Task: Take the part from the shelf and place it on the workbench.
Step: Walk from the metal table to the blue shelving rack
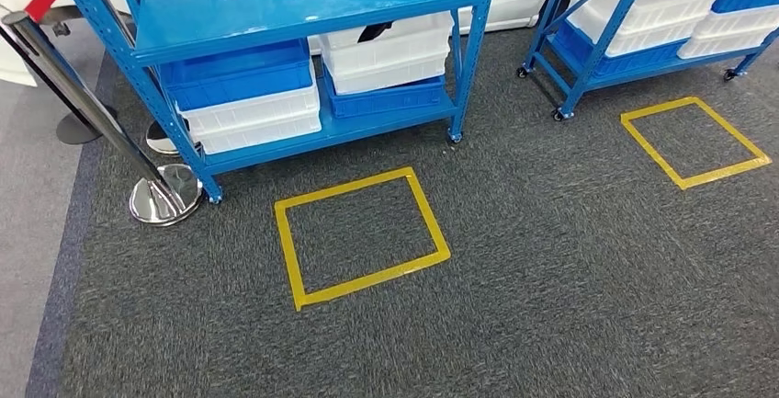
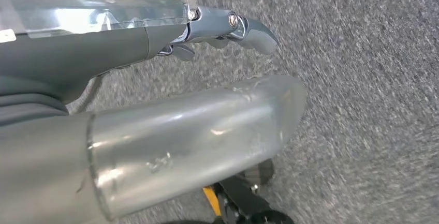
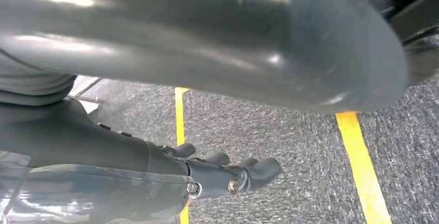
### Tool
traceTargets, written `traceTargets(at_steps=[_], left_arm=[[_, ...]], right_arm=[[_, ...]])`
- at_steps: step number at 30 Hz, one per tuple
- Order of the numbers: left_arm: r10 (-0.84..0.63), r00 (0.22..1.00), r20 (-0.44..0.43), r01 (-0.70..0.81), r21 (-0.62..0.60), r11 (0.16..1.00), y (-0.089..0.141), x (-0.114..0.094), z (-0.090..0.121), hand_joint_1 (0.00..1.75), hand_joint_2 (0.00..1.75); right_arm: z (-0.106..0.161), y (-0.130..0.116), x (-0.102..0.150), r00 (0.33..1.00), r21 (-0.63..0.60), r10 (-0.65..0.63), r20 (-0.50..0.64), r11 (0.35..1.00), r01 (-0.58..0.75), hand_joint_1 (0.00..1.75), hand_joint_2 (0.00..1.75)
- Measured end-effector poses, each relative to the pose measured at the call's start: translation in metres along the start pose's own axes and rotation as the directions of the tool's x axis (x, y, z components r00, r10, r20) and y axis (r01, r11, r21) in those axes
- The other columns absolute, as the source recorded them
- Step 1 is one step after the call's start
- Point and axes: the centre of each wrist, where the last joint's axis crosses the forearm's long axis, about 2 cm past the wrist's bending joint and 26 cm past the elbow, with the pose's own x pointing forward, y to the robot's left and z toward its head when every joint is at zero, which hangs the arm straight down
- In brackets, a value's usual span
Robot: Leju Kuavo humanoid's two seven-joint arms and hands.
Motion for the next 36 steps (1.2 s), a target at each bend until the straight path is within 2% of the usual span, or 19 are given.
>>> traceTargets(at_steps=[5, 12, 19, 28, 36], left_arm=[[0.004, 1.000, -0.007, -0.004, -0.008, 1.000, -0.002, -0.003, 0.001, 0.00, 0.00], [0.005, 1.000, -0.001, -0.005, -0.010, 1.000, 0.000, 0.001, -0.001, 0.00, 0.00], [0.007, 1.000, -0.021, -0.007, -0.011, 1.000, 0.000, -0.007, 0.002, 0.00, 0.00], [0.012, 1.000, -0.013, -0.012, -0.002, 1.000, 0.003, -0.001, -0.001, 0.00, 0.00], [0.017, 1.000, -0.023, -0.017, -0.009, 1.000, -0.001, -0.003, 0.001, 0.00, 0.00]], right_arm=[[0.000, -0.003, -0.009, 1.000, -0.004, -0.002, -0.018, 1.000, 0.002, 0.00, 0.00], [0.000, -0.002, -0.009, 1.000, 0.010, -0.008, -0.014, 1.000, 0.008, 0.00, 0.00], [0.001, -0.002, -0.011, 1.000, 0.011, -0.008, -0.012, 1.000, 0.009, 0.00, 0.00], [0.000, -0.001, 0.002, 1.000, 0.012, -0.012, 0.015, 1.000, 0.011, 0.00, 0.00], [0.001, -0.005, -0.016, 1.000, 0.001, 0.020, -0.006, 1.000, -0.020, 0.00, 0.00]])
